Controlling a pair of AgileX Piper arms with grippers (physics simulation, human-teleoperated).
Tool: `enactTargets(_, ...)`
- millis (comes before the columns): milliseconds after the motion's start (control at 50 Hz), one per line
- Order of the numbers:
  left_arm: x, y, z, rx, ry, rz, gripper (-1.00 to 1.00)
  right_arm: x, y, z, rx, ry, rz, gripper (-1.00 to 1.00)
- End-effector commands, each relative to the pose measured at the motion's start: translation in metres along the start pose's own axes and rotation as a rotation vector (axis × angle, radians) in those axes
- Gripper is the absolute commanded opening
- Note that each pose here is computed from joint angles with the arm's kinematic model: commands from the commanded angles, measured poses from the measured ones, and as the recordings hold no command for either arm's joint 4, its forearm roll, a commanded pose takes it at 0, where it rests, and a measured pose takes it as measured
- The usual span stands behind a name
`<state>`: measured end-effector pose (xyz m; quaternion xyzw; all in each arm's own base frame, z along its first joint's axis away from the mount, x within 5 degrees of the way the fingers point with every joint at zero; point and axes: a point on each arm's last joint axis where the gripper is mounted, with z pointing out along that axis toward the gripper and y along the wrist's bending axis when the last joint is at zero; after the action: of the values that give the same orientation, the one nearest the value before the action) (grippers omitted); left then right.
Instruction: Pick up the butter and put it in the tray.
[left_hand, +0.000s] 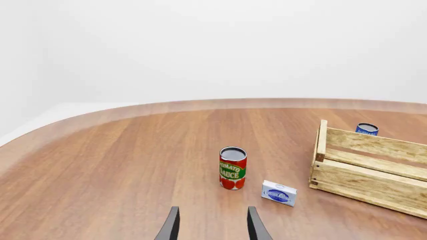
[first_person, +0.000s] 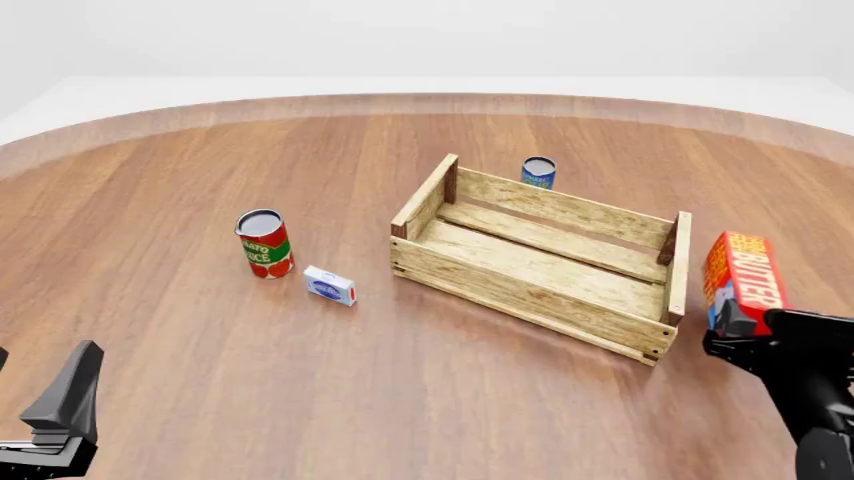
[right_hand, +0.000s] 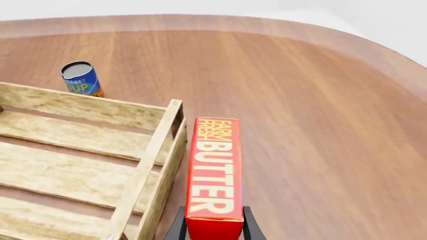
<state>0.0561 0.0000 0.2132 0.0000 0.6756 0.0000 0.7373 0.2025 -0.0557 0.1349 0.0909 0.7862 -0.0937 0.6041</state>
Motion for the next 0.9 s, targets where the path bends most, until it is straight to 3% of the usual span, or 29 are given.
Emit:
enactTargets(20,0.000,0.000,0.000,0.000,0.000,0.000,1.00,-0.022,-0.002,-0.015,0.009,-0.084,-0.001,-1.00)
enactTargets(200,0.000,0.000,0.000,0.000,0.000,0.000,1.00,-0.035,-0.001,-0.026,0.004,-0.110,-0.015,-1.00)
enactTargets(300,0.000,0.000,0.000,0.000,0.000,0.000,1.00,-0.052,-0.001,-0.040,0.000,-0.147,-0.028,-1.00)
enactTargets(900,0.000,0.000,0.000,0.000,0.000,0.000,1.00,-0.090,0.001,-0.081,-0.016,-0.201,-0.064,-1.00)
